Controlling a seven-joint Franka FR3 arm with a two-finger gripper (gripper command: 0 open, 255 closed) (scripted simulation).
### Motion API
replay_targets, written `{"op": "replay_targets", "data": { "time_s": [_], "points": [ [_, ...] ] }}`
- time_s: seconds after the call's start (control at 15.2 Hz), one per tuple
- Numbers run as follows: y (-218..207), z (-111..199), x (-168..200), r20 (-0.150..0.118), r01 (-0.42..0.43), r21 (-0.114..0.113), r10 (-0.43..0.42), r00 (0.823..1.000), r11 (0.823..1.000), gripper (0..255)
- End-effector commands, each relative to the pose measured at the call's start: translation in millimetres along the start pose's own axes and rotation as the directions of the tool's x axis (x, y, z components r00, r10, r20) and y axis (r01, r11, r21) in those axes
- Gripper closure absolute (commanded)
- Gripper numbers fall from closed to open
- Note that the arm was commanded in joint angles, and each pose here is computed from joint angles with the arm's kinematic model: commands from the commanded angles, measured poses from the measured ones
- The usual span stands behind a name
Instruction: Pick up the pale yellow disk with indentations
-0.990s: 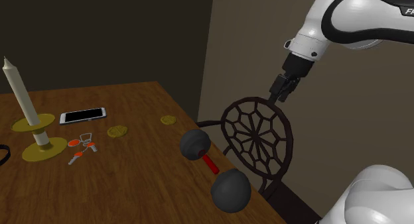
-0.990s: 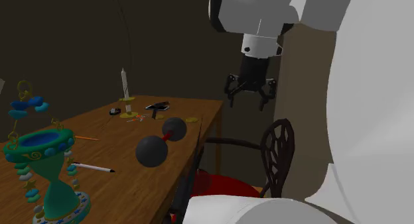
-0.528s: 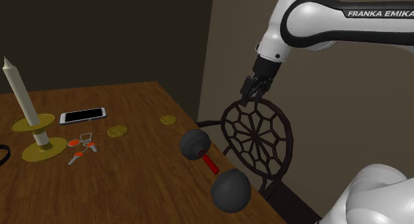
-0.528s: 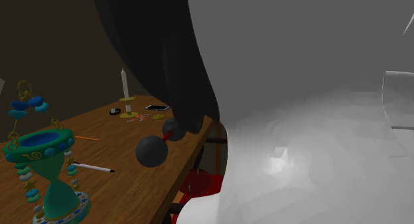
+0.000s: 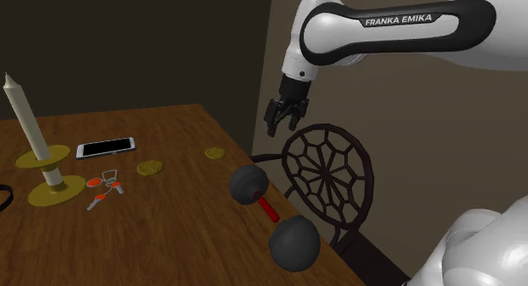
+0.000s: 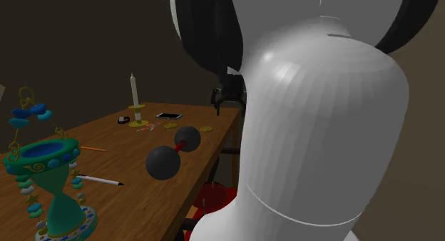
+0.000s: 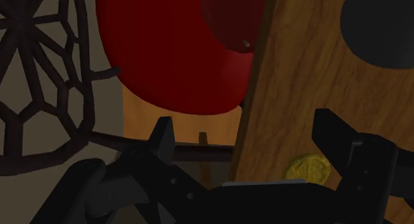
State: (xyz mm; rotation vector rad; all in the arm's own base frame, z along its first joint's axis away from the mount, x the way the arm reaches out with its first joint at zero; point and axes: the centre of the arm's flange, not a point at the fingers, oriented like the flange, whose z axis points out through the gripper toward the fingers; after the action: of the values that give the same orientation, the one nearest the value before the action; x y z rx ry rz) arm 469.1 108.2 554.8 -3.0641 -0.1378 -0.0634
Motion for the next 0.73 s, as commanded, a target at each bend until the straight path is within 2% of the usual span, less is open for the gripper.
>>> {"op": "replay_targets", "data": {
  "time_s": [0.0,0.66],
  "points": [
    [-15,11,22,0.01,0.001,-0.004,-0.001,1.0,1.0,0],
    [-87,65,129,0.062,0.01,-0.026,-0.008,0.998,1.0,0]
  ]
}}
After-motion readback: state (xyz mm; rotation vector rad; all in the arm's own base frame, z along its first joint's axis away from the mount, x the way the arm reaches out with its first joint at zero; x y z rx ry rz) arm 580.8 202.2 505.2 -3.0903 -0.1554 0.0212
